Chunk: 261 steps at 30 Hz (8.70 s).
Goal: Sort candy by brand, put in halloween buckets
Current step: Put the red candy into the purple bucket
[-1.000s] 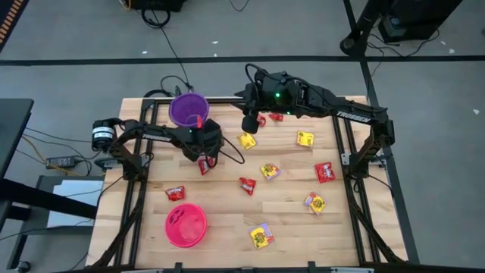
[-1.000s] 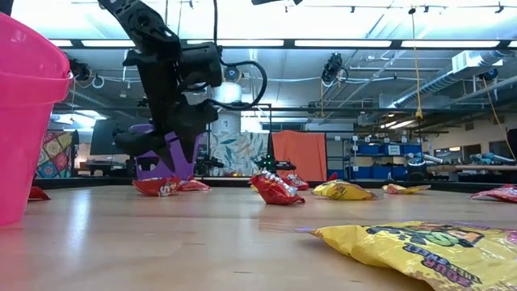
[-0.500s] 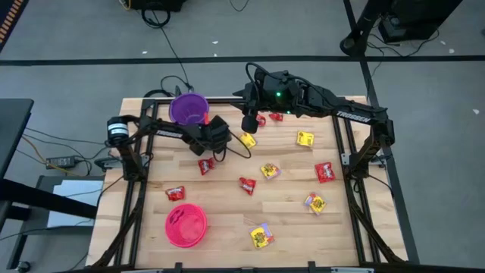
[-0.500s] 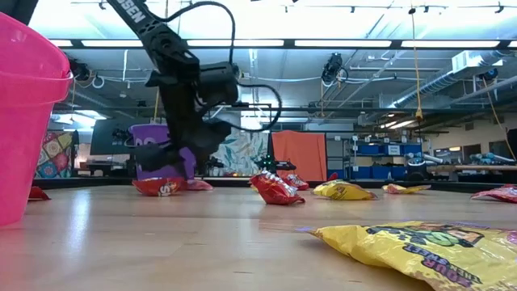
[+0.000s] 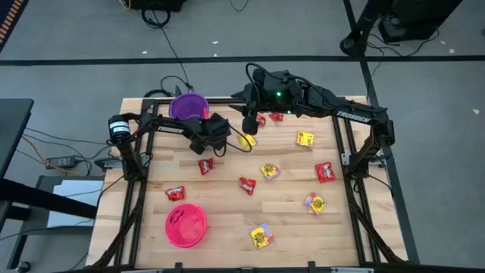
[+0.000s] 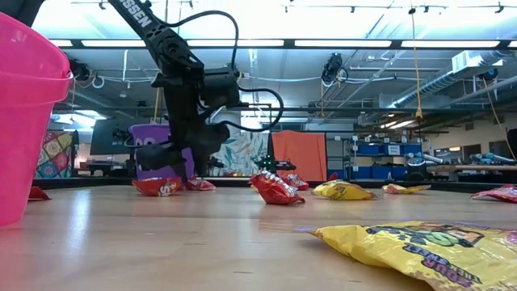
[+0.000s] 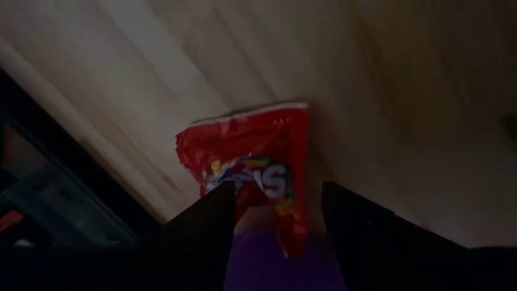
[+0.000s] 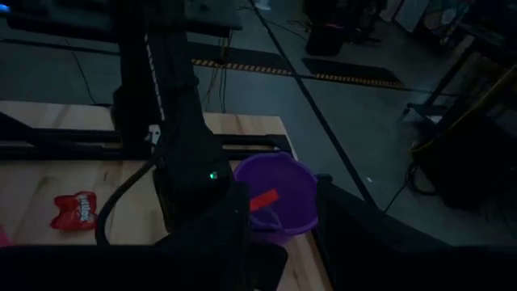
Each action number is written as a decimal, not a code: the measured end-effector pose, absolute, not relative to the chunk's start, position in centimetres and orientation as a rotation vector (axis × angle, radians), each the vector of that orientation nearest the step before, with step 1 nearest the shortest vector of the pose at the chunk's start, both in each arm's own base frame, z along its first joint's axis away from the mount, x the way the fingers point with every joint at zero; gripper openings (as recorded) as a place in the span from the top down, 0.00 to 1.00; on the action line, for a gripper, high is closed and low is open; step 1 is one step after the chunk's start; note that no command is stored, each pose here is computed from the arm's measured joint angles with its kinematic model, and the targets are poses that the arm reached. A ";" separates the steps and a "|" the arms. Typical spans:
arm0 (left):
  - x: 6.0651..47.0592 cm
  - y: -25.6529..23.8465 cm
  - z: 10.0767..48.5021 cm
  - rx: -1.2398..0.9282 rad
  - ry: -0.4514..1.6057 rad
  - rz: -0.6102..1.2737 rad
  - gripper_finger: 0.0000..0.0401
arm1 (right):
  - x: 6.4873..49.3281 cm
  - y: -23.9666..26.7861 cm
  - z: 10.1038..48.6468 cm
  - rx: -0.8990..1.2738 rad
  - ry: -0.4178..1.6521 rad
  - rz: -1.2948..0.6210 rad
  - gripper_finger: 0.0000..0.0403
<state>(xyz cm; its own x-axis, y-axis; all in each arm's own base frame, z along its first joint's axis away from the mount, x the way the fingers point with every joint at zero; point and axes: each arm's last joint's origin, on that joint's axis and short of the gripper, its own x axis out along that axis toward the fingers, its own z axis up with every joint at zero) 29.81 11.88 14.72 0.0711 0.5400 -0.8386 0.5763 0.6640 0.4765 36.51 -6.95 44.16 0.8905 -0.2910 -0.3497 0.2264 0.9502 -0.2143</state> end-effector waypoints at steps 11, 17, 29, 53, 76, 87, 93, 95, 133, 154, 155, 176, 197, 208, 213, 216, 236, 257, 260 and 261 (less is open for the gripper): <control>29.7 12.9 13.8 0.825 1.558 -0.019 0.52 | 36.7 -6.1 44.2 -0.175 0.378 -0.248 0.61; 29.8 13.0 12.8 0.814 1.590 -0.020 0.61 | 36.9 -4.9 44.4 -0.184 0.363 -0.214 0.61; 31.4 12.4 13.8 0.823 1.500 0.041 0.97 | 36.8 -5.2 44.4 -0.192 0.367 -0.244 0.61; 32.7 4.8 29.0 0.933 1.089 0.264 1.00 | 25.4 -7.8 50.2 -0.173 0.365 -0.648 0.61; 14.3 3.4 38.5 0.477 0.552 0.691 0.99 | 24.0 -5.9 44.5 -0.058 0.571 -0.616 0.61; 15.1 7.3 32.4 0.399 0.537 0.956 0.99 | 21.2 -5.8 41.4 -0.011 0.408 -0.630 0.61; 15.0 10.2 30.6 0.271 0.467 0.968 0.99 | 20.3 -5.2 40.4 0.025 0.397 -0.618 0.61; 15.0 11.3 30.1 0.202 0.460 0.954 0.99 | 20.3 -5.0 40.3 0.031 0.401 -0.611 0.61; 15.8 15.2 27.0 -0.125 0.490 0.815 0.57 | 20.8 -3.5 41.5 0.012 0.273 -0.534 0.61; 11.5 5.7 36.6 0.048 -0.172 0.238 0.54 | 29.1 -9.0 33.2 0.112 0.623 -0.509 0.61; 11.4 5.4 36.4 0.032 -0.154 0.220 0.54 | 29.4 -9.7 32.4 0.134 0.658 -0.494 0.61; 14.3 2.9 33.5 -0.043 0.115 0.123 0.54 | 30.6 -23.5 19.1 0.380 0.913 -0.454 0.61; 14.9 1.8 34.0 -0.046 0.065 0.044 0.54 | 32.5 -22.3 17.3 0.301 0.940 -0.368 0.61; 14.9 1.7 34.2 -0.043 0.043 0.036 0.54 | 33.2 -21.7 17.5 0.167 0.947 -0.398 0.61; 14.9 1.7 34.2 -0.052 0.046 0.035 0.54 | 32.7 -22.4 17.5 0.216 0.932 -0.397 0.61; 14.9 1.7 34.2 -0.059 0.047 0.035 0.54 | 32.5 -22.6 17.5 0.239 0.931 -0.386 0.61; 14.9 1.7 34.2 -0.061 0.047 0.034 0.54 | 33.1 -22.9 13.9 0.300 0.999 -0.381 0.69; 14.9 1.7 34.1 -0.036 0.048 0.034 0.54 | 38.1 -17.7 24.5 0.128 0.719 -0.203 0.99; 14.9 1.7 34.2 -0.035 0.045 0.033 0.54 | 39.4 -17.1 27.9 0.152 0.562 -0.106 0.99; 14.9 1.7 34.2 -0.035 0.041 0.032 0.54 | 39.7 -17.1 28.8 0.158 0.515 -0.082 0.99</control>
